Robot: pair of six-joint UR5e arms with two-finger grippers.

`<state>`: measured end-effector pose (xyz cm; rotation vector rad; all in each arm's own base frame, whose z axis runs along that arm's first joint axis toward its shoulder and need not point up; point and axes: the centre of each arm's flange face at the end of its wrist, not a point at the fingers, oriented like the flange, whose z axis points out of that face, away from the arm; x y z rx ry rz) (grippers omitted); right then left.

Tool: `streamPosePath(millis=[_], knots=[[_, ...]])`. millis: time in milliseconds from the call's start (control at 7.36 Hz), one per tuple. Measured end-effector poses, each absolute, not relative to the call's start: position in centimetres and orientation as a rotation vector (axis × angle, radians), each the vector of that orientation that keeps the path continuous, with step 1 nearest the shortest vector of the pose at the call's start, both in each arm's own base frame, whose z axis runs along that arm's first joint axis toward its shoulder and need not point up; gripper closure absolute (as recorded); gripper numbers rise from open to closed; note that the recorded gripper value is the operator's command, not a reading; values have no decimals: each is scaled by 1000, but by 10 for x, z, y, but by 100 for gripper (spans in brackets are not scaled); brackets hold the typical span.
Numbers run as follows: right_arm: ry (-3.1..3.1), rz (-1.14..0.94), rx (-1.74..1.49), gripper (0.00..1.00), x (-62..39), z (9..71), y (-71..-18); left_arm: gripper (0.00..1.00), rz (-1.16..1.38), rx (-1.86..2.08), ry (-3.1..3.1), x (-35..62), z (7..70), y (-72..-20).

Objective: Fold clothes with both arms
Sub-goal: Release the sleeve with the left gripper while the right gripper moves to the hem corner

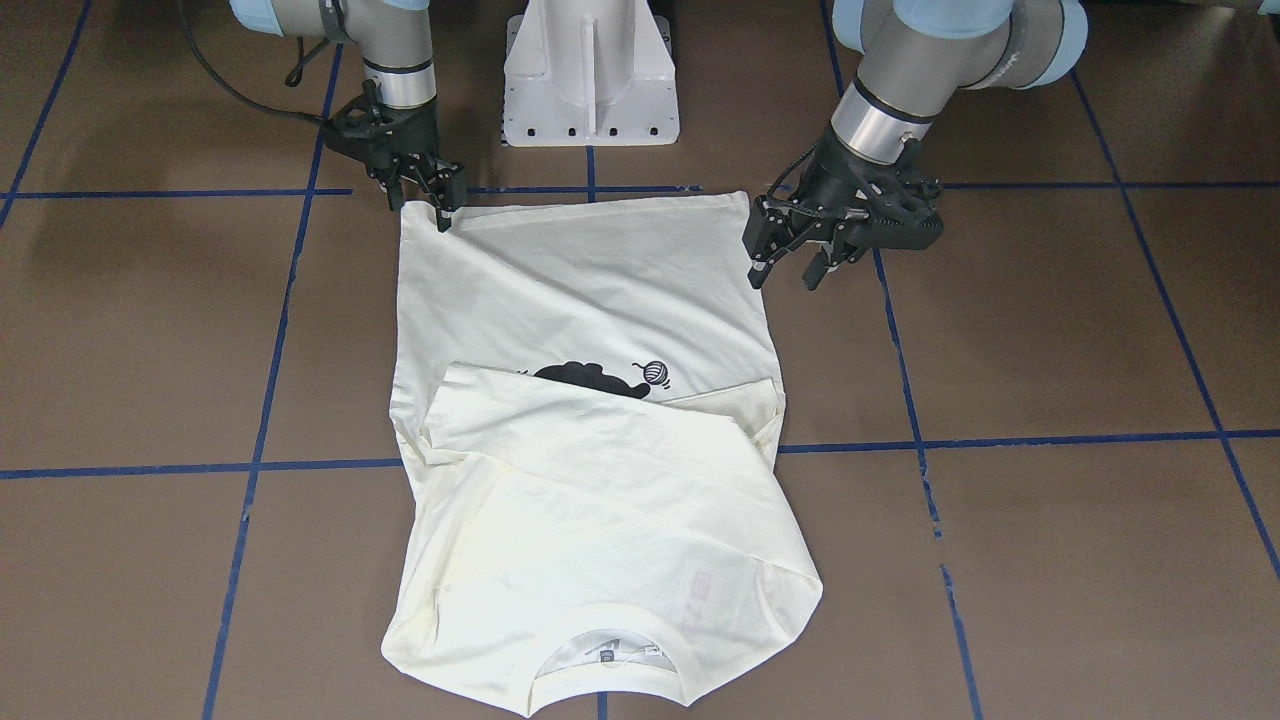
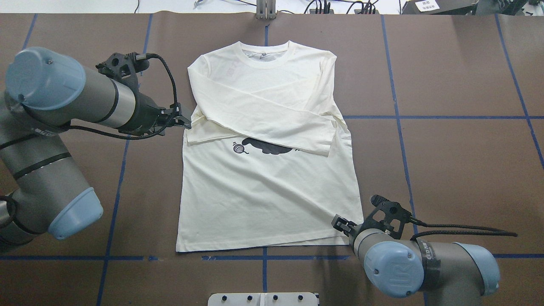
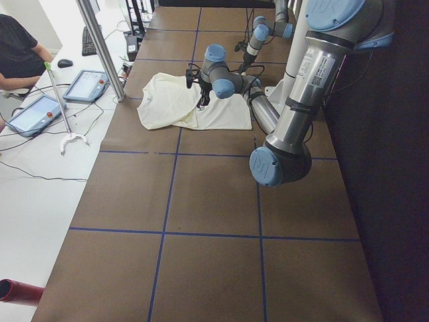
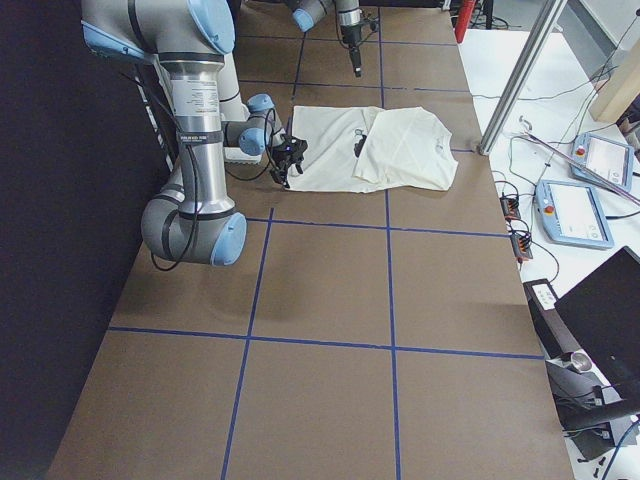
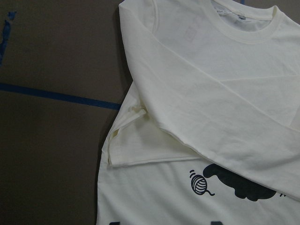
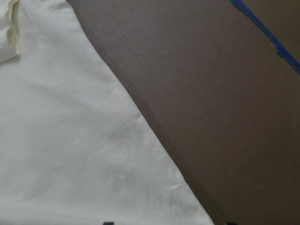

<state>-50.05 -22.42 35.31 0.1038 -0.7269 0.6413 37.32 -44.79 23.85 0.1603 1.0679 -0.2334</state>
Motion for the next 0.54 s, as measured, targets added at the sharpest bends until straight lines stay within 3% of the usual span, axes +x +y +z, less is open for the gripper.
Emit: streamPosePath(millis=[136,272,408,544], knots=[[-718,641,105,24,-502,357,-224,28,-234,161,1070,373,237,-448],[-715,641,106,36,-502,359,-225,28,-234,161,1072,373,236,-447],[-710,642,108,55,-502,361,-225,28,-233,162,1073,372,235,-447],[-703,642,109,100,-501,364,-225,28,-233,162,1074,372,235,-447]])
